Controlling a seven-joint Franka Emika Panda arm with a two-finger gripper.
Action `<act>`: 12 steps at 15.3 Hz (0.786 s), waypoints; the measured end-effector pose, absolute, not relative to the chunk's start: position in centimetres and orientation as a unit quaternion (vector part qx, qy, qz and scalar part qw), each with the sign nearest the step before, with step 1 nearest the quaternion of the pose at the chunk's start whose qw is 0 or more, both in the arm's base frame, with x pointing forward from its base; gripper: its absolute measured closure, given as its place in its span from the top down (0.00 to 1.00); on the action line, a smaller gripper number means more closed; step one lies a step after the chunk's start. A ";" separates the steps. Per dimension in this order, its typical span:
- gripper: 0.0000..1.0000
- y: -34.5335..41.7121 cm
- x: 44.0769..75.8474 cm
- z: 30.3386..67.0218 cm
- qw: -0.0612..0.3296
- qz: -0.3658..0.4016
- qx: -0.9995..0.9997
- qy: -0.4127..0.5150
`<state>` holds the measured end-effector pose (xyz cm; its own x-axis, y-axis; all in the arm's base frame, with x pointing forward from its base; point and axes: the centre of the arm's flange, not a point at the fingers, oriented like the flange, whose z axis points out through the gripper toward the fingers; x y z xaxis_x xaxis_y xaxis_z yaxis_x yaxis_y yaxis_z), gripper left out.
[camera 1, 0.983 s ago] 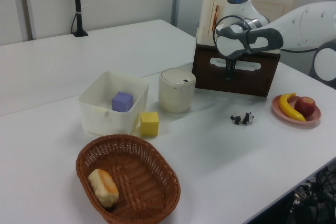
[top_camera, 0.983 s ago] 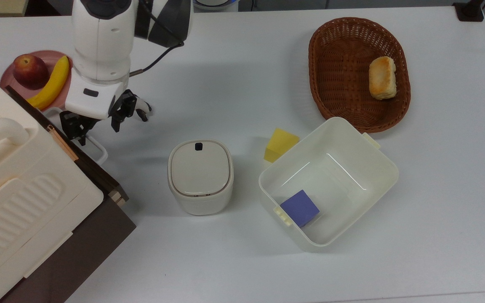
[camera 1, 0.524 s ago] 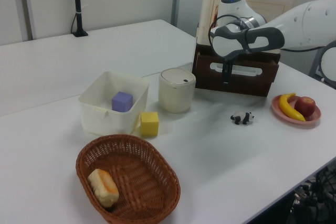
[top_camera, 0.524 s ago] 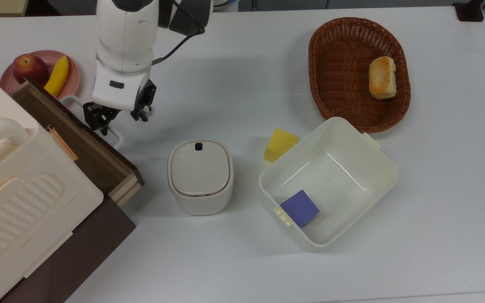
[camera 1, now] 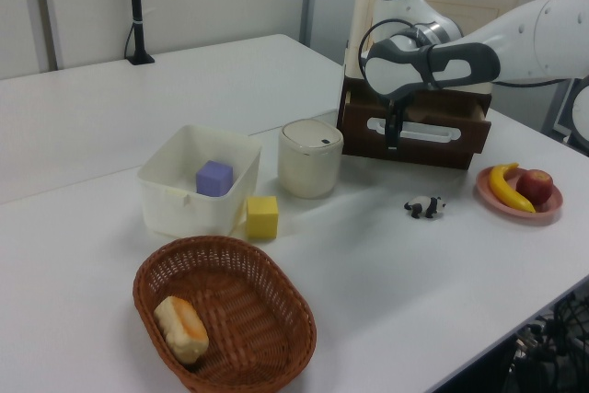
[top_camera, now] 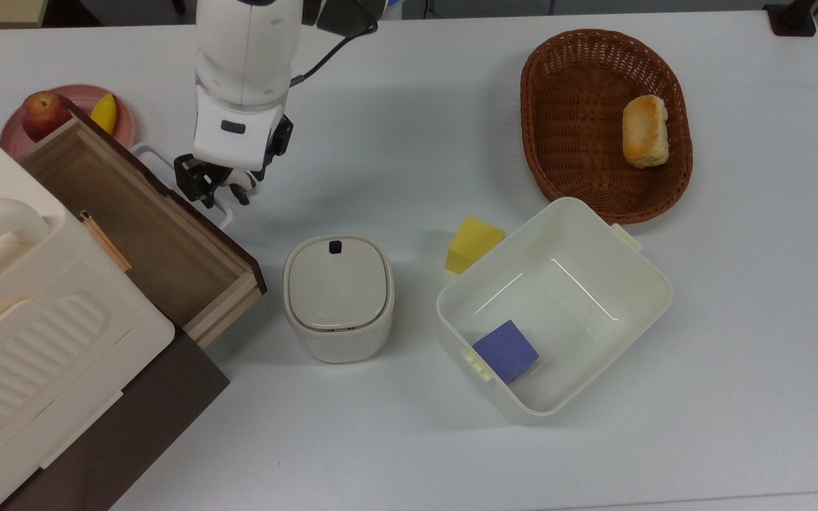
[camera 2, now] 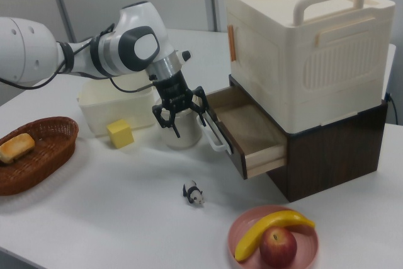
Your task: Slide the drawer open
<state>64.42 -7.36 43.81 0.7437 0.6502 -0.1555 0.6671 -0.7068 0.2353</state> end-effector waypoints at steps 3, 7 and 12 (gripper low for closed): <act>0.78 -7.2 64.1 45.1 0.132 -0.020 0.927 0.350; 0.84 -7.0 63.1 48.3 0.115 0.003 0.934 0.337; 1.00 -5.8 60.7 52.9 0.022 -0.003 0.972 0.235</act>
<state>60.70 -5.78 52.89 0.8893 0.4570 -0.0172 0.4573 -0.8883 0.0416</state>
